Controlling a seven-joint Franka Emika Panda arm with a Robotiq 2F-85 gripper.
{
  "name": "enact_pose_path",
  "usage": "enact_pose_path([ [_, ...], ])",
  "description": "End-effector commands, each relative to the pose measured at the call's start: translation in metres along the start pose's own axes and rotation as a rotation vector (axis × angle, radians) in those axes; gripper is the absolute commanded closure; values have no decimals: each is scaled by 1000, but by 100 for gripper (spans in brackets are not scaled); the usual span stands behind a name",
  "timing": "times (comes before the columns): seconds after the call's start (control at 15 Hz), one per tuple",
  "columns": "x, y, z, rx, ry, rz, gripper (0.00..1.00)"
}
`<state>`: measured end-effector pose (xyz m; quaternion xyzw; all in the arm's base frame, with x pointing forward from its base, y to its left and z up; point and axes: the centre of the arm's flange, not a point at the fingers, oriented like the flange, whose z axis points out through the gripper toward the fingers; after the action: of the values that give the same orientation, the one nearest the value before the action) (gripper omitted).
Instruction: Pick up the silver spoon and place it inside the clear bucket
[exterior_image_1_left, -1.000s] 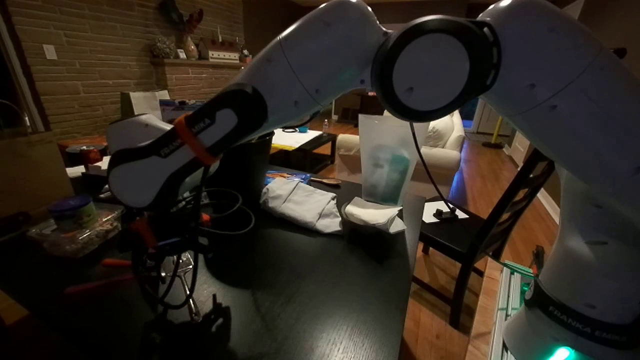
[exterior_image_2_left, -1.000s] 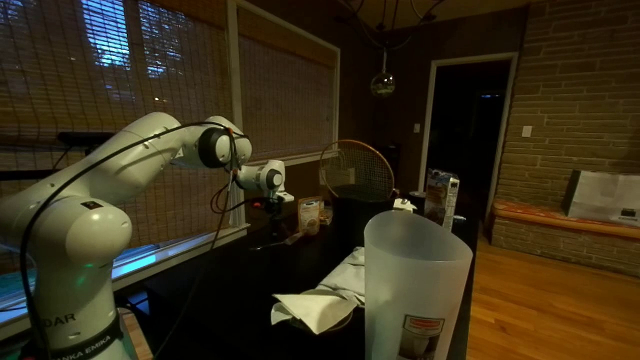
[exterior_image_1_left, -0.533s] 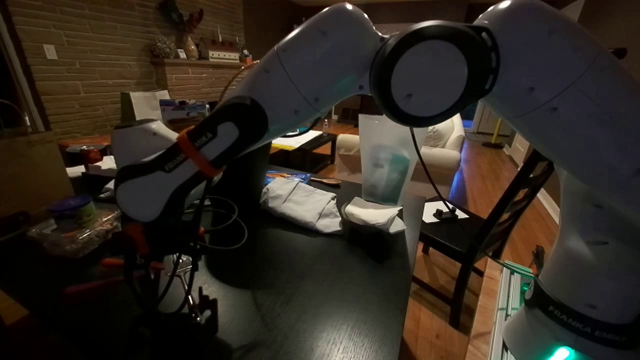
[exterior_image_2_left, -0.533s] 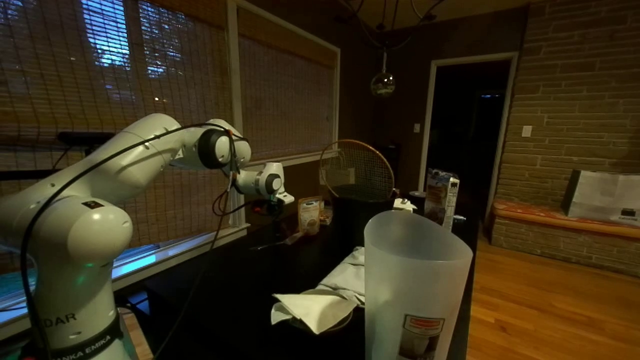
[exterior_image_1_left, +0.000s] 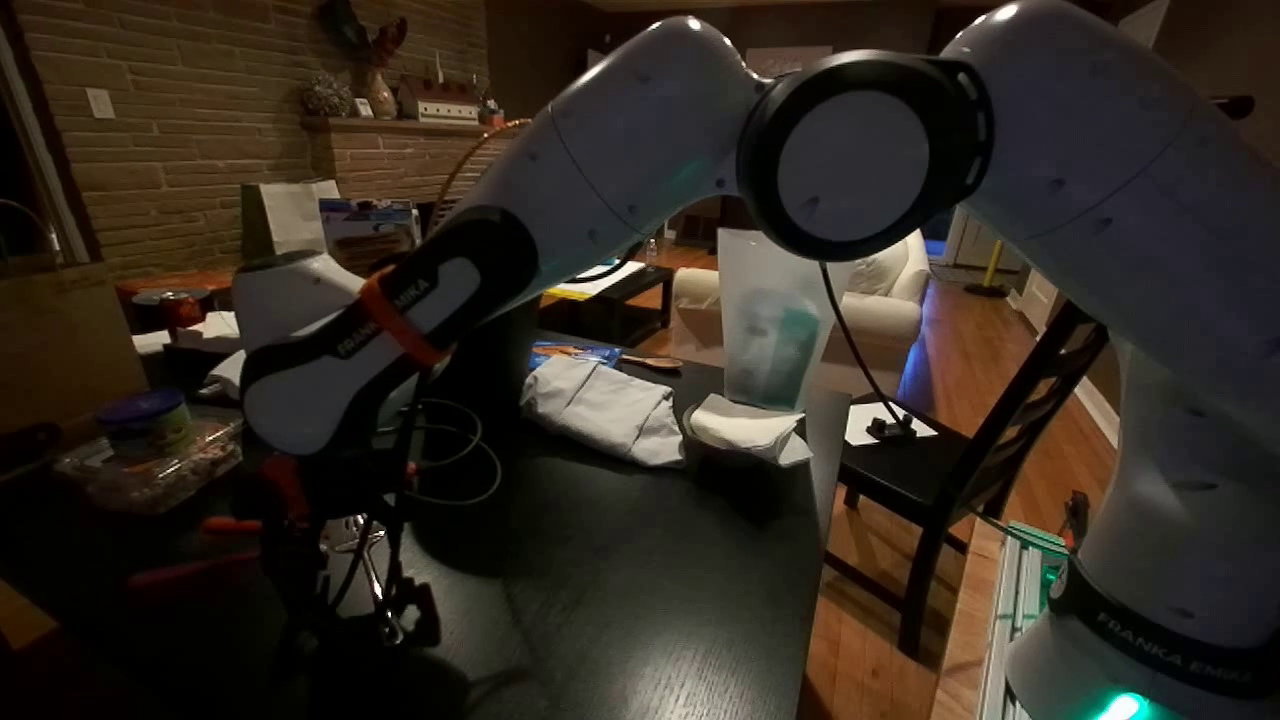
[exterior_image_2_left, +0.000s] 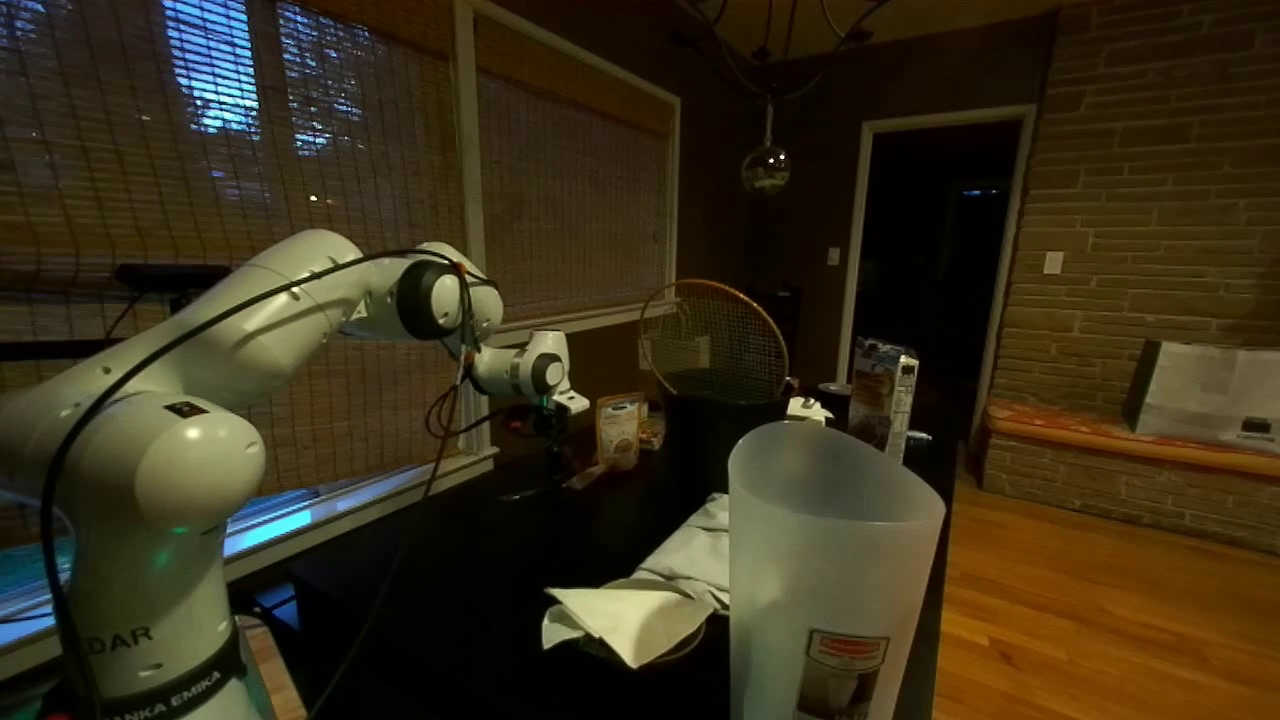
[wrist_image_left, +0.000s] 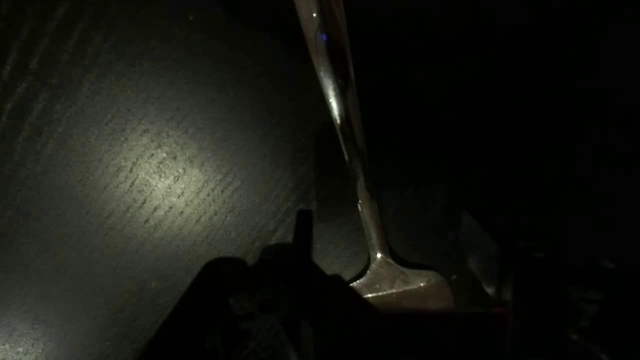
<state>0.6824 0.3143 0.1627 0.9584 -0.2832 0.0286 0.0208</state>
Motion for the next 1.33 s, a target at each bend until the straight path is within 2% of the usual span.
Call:
enact_pose_path([
  [0.0,-2,1,2,2,20,4,55],
  [0.33,-1,4,5,-4,15,12,89],
  [0.47,0,4,6,-10,12,13,99],
  [0.8,-1,2,0,-3,-8,6,97],
  [1.07,-13,5,-57,45,0,-16,97],
  [1.13,-16,6,-69,26,-4,-20,97],
  [1.27,-19,10,-94,-54,14,55,97],
])
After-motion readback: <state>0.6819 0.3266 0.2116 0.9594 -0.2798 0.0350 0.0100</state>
